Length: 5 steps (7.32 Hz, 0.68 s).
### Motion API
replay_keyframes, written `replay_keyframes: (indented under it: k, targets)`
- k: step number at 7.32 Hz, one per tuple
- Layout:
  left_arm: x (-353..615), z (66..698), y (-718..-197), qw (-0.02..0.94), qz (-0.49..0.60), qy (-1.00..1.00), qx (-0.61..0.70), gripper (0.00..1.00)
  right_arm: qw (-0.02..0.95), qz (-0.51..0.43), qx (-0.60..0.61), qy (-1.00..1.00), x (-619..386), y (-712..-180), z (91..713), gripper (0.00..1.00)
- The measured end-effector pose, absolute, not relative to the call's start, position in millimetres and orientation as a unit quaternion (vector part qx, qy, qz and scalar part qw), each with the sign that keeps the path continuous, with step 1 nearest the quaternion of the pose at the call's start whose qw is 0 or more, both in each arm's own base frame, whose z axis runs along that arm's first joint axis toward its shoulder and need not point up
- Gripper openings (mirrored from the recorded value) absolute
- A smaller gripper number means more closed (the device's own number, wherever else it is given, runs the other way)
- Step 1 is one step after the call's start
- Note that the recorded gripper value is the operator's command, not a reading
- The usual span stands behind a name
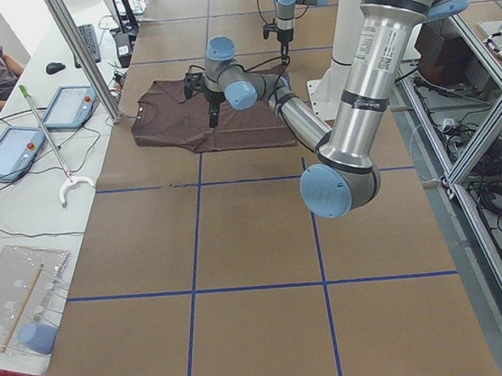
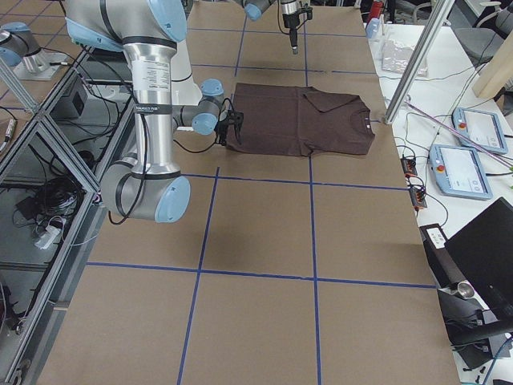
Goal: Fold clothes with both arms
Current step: 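Lower the left gripper to the other hem corner nearest the robot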
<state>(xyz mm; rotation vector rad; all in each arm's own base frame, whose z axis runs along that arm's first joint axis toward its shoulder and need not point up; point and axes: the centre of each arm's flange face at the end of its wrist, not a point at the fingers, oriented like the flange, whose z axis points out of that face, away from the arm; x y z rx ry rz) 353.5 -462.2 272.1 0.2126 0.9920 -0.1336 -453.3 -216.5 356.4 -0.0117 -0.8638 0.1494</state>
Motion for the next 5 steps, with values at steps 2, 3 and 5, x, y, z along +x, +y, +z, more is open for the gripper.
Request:
replay_keyframes:
  k: [2,3,5]
  targets:
    - [394.6,282.3,-382.7,0.872,-0.119,0.472,0.055,0.97,0.904,0.076,-0.006,-0.420,-450.2,-221.1,354.5,0.00]
    - [417.0,286.7,-343.0,0.871,-0.152,0.466,0.029,0.97,0.903,0.079,-0.005,-0.421,-448.6,-224.6,353.5,0.00]
    - [456.7,298.4,-284.0,0.878,-0.200,0.435,-0.004,0.95,0.902,0.084,-0.003,-0.424,-446.3,-231.0,350.6,0.00]
